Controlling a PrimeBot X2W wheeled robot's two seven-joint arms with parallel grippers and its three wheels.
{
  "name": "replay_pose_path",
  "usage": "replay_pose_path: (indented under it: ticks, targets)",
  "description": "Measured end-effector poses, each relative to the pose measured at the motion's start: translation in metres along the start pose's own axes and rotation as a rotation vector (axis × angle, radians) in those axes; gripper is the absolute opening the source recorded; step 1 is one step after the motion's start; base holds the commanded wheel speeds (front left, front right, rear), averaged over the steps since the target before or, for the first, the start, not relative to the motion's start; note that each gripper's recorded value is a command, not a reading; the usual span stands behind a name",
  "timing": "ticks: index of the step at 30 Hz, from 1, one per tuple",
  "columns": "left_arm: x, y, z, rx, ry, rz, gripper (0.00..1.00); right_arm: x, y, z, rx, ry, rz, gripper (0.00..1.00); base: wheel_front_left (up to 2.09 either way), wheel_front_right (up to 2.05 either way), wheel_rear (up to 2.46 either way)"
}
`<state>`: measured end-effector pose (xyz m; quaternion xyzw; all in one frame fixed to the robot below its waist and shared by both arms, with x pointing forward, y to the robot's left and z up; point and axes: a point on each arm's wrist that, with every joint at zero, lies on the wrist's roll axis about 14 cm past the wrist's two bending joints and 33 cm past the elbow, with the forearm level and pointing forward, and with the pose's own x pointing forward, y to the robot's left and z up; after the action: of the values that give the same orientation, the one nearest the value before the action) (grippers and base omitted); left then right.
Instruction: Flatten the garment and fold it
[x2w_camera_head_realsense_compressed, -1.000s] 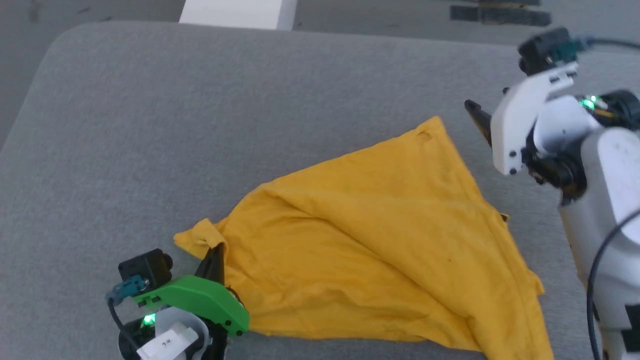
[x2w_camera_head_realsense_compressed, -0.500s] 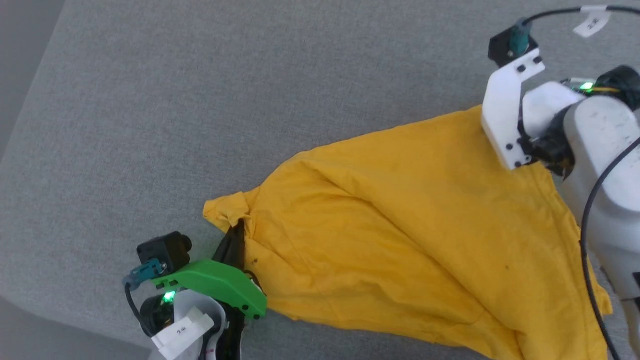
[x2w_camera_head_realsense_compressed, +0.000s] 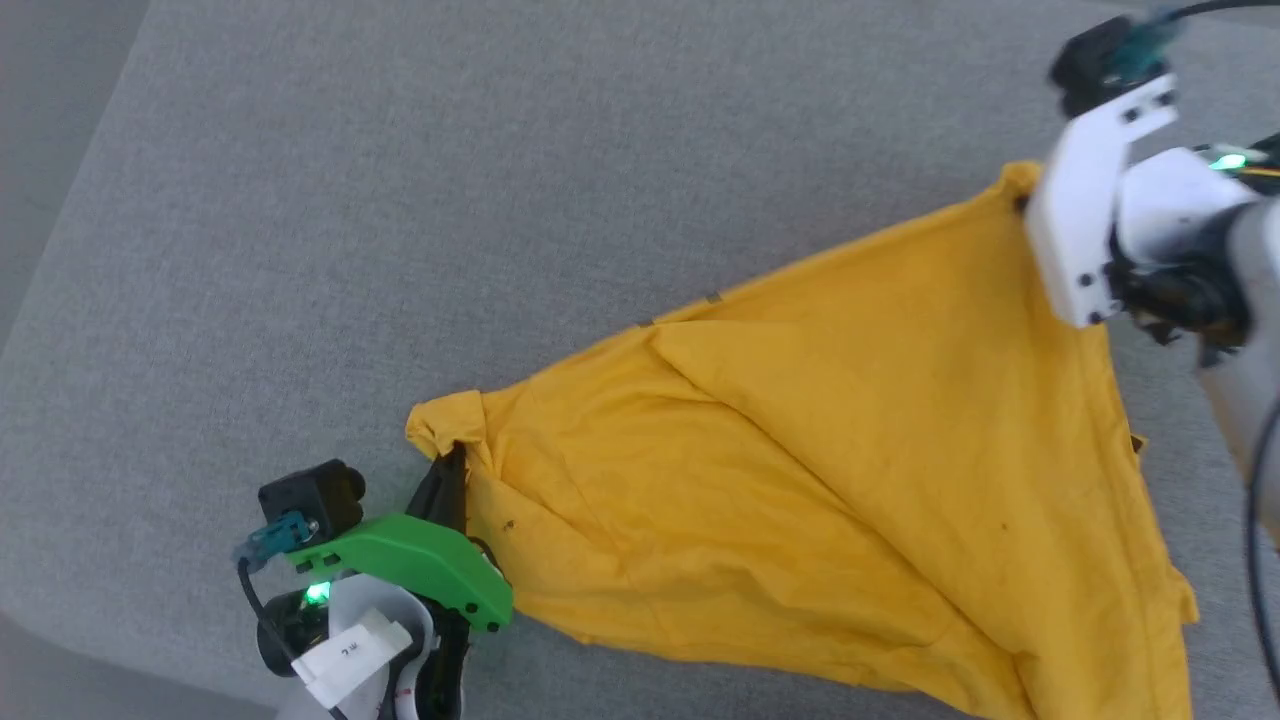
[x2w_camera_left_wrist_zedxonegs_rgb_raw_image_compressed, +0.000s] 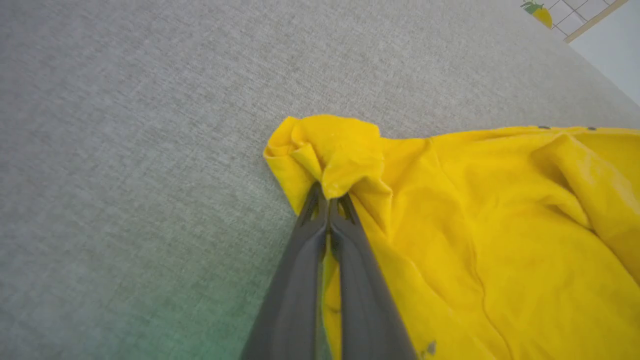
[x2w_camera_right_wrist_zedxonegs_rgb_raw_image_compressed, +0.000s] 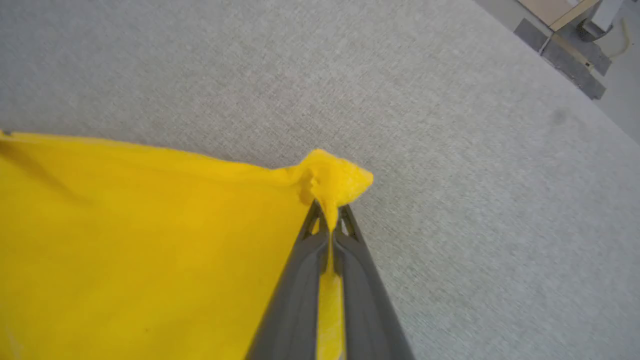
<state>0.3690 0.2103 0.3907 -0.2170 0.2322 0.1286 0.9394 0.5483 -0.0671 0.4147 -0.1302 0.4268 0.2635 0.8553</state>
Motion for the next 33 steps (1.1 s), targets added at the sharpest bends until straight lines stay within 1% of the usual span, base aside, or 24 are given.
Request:
replay_pose_path:
  ticks: [3,6,9,11,12,16,18,19,22,25,26,28,30,33]
  targets:
    - [-0.003,-0.006,0.007,0.010,-0.014,-0.027,0.00,-0.036,-0.013,0.020,0.050,-0.163,-0.010,0.00,0.00,0.00,0.00]
    - [-0.007,-0.012,0.015,0.016,-0.034,-0.050,0.00,-0.069,-0.021,0.016,0.104,-0.257,-0.014,0.00,0.00,0.00,0.00]
    - [-0.012,-0.020,0.019,0.019,-0.044,-0.079,0.00,-0.096,-0.021,-0.017,0.202,-0.279,-0.002,0.00,0.00,0.00,0.00]
    - [-0.016,-0.024,0.019,0.016,-0.045,-0.092,0.00,-0.108,-0.017,-0.046,0.253,-0.257,-0.004,0.00,0.00,0.00,0.00]
    - [-0.019,-0.025,0.019,0.012,-0.043,-0.096,0.00,-0.115,-0.013,-0.063,0.298,-0.247,0.002,0.00,0.00,0.00,0.00]
    - [-0.029,-0.036,0.016,-0.019,-0.043,-0.138,0.00,-0.136,0.013,-0.126,0.463,-0.184,0.037,0.00,0.00,0.00,0.00]
    - [-0.034,-0.039,0.014,-0.034,-0.041,-0.152,0.00,-0.143,0.028,-0.149,0.534,-0.154,0.059,0.00,0.00,0.00,0.00]
    - [-0.037,-0.041,0.014,-0.056,-0.039,-0.158,0.00,-0.147,0.036,-0.158,0.568,-0.150,0.070,0.00,0.00,0.00,0.00]
    - [-0.042,-0.046,0.015,-0.083,-0.049,-0.175,0.00,-0.158,0.047,-0.167,0.614,-0.172,0.076,0.00,0.00,0.00,0.00]
    - [-0.044,-0.056,0.022,-0.107,-0.068,-0.213,0.00,-0.169,0.039,-0.160,0.606,-0.233,0.044,0.00,0.00,0.00,0.00]
    - [-0.044,-0.060,0.027,-0.113,-0.077,-0.230,0.00,-0.174,0.034,-0.150,0.604,-0.280,0.033,0.00,0.00,0.00,0.00]
    - [-0.041,-0.070,0.041,-0.119,-0.101,-0.275,0.00,-0.181,0.028,-0.128,0.583,-0.338,0.044,0.00,0.00,0.00,0.00]
    - [-0.035,-0.084,0.063,-0.076,-0.132,-0.329,0.00,-0.188,0.020,-0.103,0.518,-0.375,0.032,0.00,0.00,0.00,0.00]
    - [-0.027,-0.117,0.120,-0.018,-0.226,-0.431,0.00,-0.202,0.000,-0.059,0.448,-0.434,0.014,0.00,0.00,0.00,0.00]
